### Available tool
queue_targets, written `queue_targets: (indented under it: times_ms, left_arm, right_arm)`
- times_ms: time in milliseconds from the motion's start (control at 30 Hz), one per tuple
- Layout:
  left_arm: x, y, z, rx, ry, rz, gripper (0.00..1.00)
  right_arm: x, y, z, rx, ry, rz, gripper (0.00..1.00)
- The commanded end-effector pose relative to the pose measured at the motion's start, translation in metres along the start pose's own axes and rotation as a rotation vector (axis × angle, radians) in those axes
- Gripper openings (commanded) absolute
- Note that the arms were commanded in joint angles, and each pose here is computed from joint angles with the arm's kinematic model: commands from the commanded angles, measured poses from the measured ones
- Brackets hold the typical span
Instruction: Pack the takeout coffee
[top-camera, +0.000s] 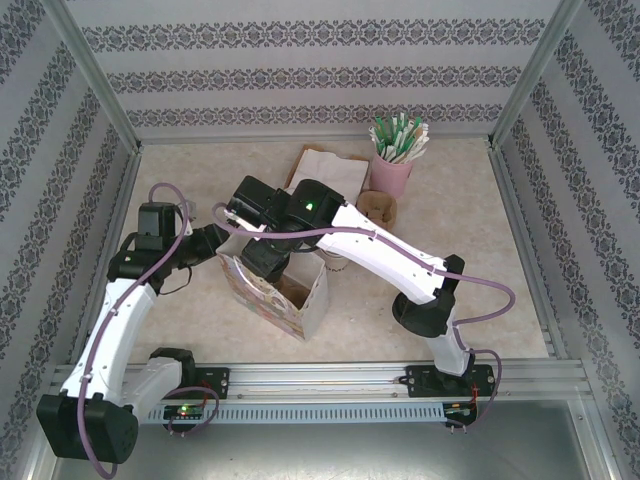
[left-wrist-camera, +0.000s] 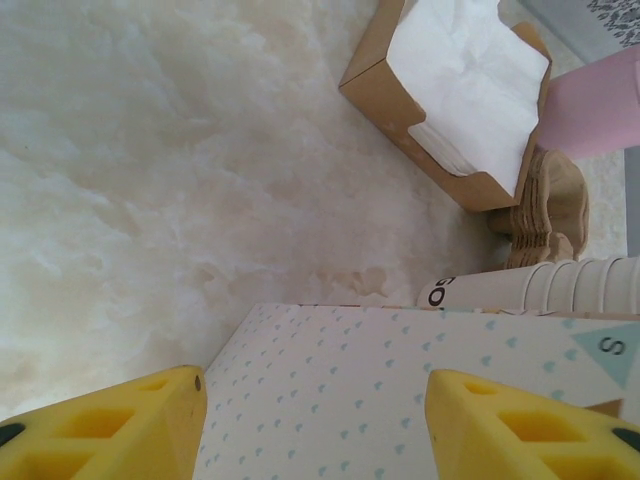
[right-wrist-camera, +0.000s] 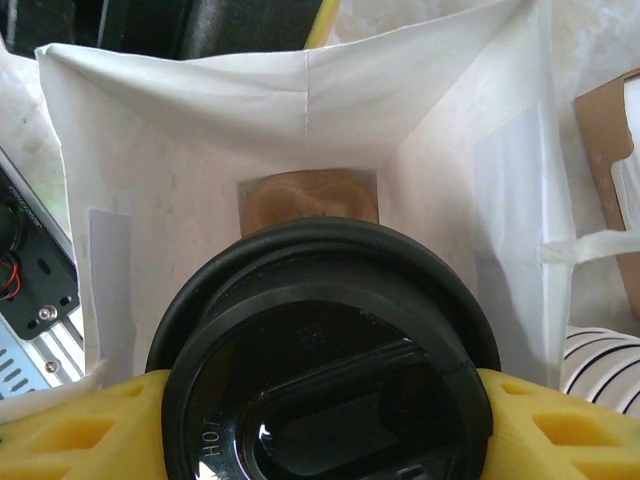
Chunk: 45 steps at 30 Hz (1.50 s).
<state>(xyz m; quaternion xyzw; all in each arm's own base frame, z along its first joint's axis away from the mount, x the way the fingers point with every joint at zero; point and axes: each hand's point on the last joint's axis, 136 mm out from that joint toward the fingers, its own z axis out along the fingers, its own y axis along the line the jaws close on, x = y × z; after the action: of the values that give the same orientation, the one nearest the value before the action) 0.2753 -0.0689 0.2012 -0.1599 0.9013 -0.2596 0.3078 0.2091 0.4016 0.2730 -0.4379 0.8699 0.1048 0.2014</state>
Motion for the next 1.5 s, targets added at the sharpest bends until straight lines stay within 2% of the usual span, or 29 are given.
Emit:
queue_targets:
  times_ms: [0,267,433,800,1133,1467]
  left_arm:
    - [-0.006,-0.010,-0.015,0.007,-0.026,0.036,0.61]
    - [-0.013,-0.023,-0.029,0.040,-0.059,0.061,0.65]
    - [-0.017,-0.027,-0.037,0.043,-0.073,0.074,0.67]
    - [-0.020,-0.037,-0.046,0.076,-0.090,0.087,0.68]
    - [-0.021,-0.047,-0.054,0.112,-0.094,0.102,0.68]
    - [-0.020,-0.051,-0.055,0.130,-0.083,0.105,0.68]
  right_arm:
    - [0.005,-0.003,0.010,-0.010,0.034,-0.023,0.57]
    - [0.008,-0.009,0.014,-0.020,0.031,-0.002,0.56]
    - [-0.002,-0.007,-0.004,-0.063,-0.040,0.023,0.56]
    - [-0.013,-0.016,-0.031,-0.056,-0.129,0.084,0.56]
    - [0.000,-0.014,-0.001,-0.041,-0.050,0.043,0.55]
    - [0.005,0.012,0.022,-0.069,-0.029,-0.094,0.54]
